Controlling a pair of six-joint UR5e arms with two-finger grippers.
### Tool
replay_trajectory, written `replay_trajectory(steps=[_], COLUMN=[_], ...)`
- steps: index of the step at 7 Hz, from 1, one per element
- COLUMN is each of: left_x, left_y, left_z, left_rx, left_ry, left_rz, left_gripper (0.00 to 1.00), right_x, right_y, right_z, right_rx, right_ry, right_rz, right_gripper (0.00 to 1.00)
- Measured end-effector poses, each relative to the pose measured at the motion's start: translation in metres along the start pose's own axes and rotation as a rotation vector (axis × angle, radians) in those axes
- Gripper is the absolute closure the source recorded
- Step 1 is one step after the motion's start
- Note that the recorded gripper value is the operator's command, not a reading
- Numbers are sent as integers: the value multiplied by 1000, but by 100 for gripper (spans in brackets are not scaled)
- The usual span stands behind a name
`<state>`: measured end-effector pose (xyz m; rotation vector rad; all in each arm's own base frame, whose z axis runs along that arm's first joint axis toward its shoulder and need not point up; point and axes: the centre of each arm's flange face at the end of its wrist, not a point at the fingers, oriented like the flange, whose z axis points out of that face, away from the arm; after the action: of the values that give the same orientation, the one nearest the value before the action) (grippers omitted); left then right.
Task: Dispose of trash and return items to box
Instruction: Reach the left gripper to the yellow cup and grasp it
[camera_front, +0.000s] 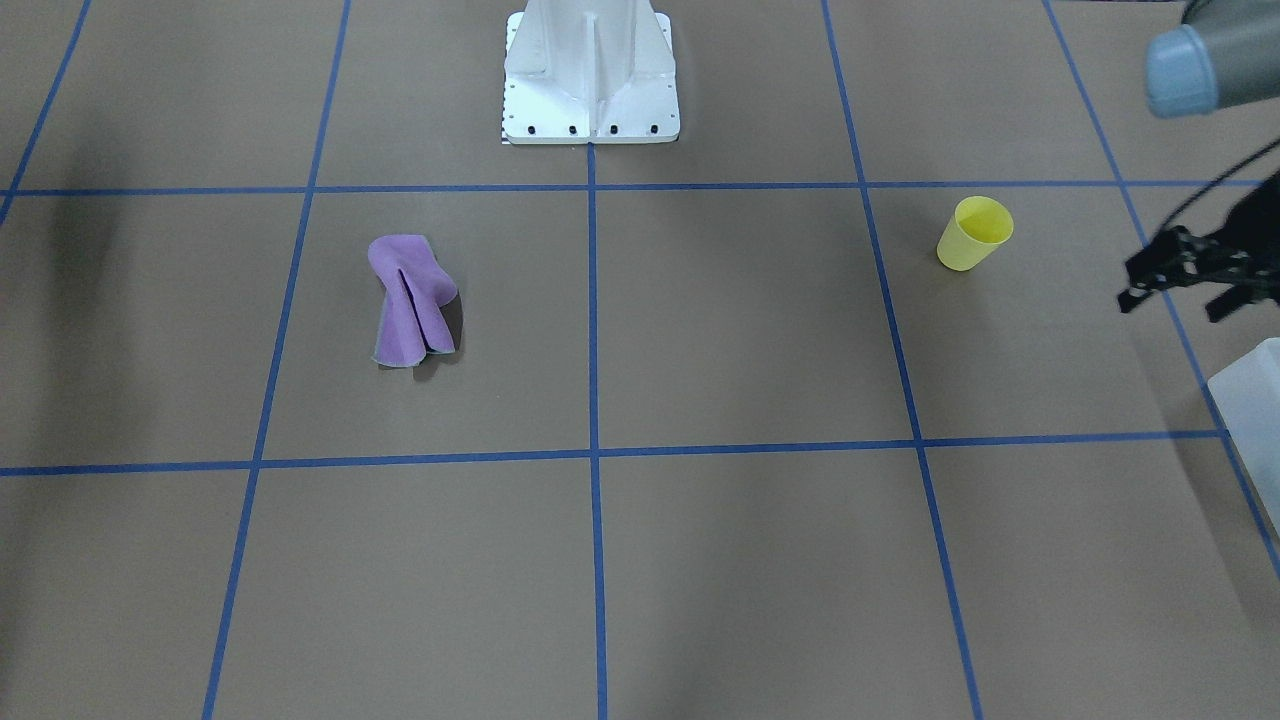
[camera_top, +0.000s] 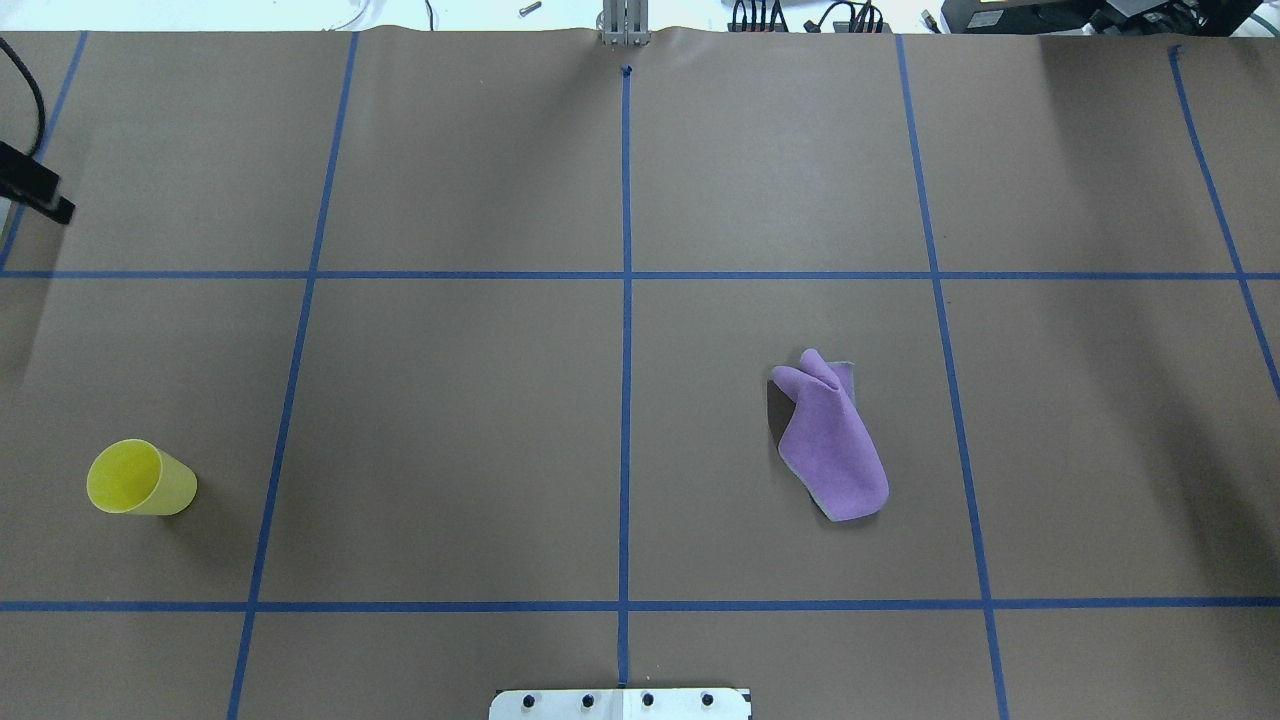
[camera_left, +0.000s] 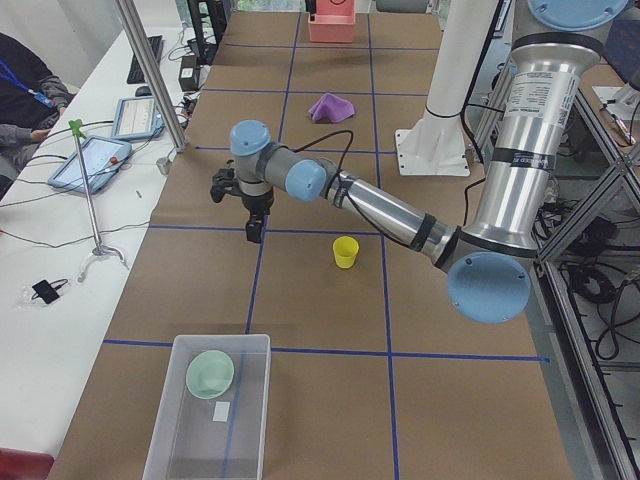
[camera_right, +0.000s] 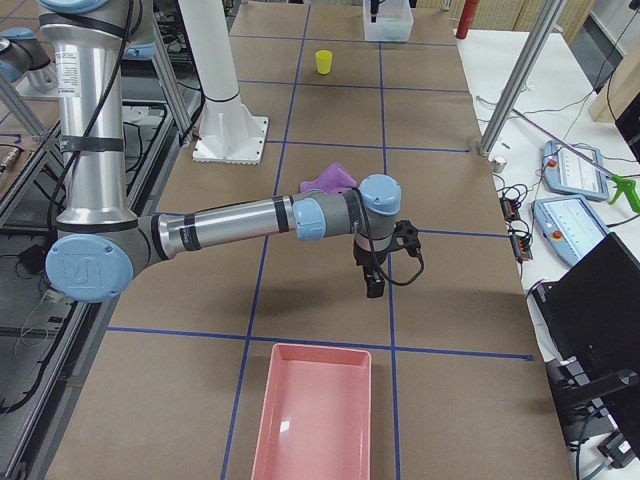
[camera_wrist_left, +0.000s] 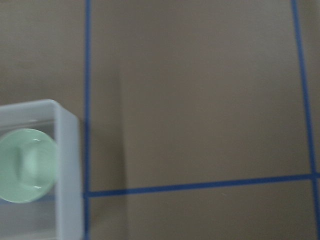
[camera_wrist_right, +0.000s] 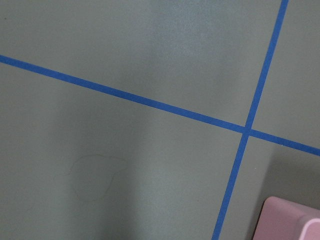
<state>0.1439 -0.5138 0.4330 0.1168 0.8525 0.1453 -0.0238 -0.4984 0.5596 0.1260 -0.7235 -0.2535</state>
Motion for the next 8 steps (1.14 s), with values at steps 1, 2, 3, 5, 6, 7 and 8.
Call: replay_trajectory(steps=[1, 2, 3, 5, 6, 7, 8], left_x=[18, 21, 18, 2, -5, -7, -4], left_y=[35, 64, 83, 115, 125, 130, 133], left_z=[34, 65, 85, 103, 105, 107, 110], left_rx=[-37, -60, -69, -85, -87, -90, -101], left_ry=[10, -3, -16, -16, -13, -10, 0], left_rz=[65, 124, 163, 237, 262, 274, 284], left_gripper=[2, 2, 3, 3, 3, 7, 28], right_x=[1, 1, 1, 1, 1, 0, 0], right_y=[0, 0, 0, 0, 0, 0, 0], right_z=[0, 1, 1, 1, 1, 1, 2], right_rx=[-1, -1, -2, -2, -2, -3, -3], right_ry=[0, 0, 1, 1, 1, 1, 1], right_rz=[1, 1, 1, 1, 1, 0, -1], right_gripper=[0, 0, 0, 0, 0, 0, 0])
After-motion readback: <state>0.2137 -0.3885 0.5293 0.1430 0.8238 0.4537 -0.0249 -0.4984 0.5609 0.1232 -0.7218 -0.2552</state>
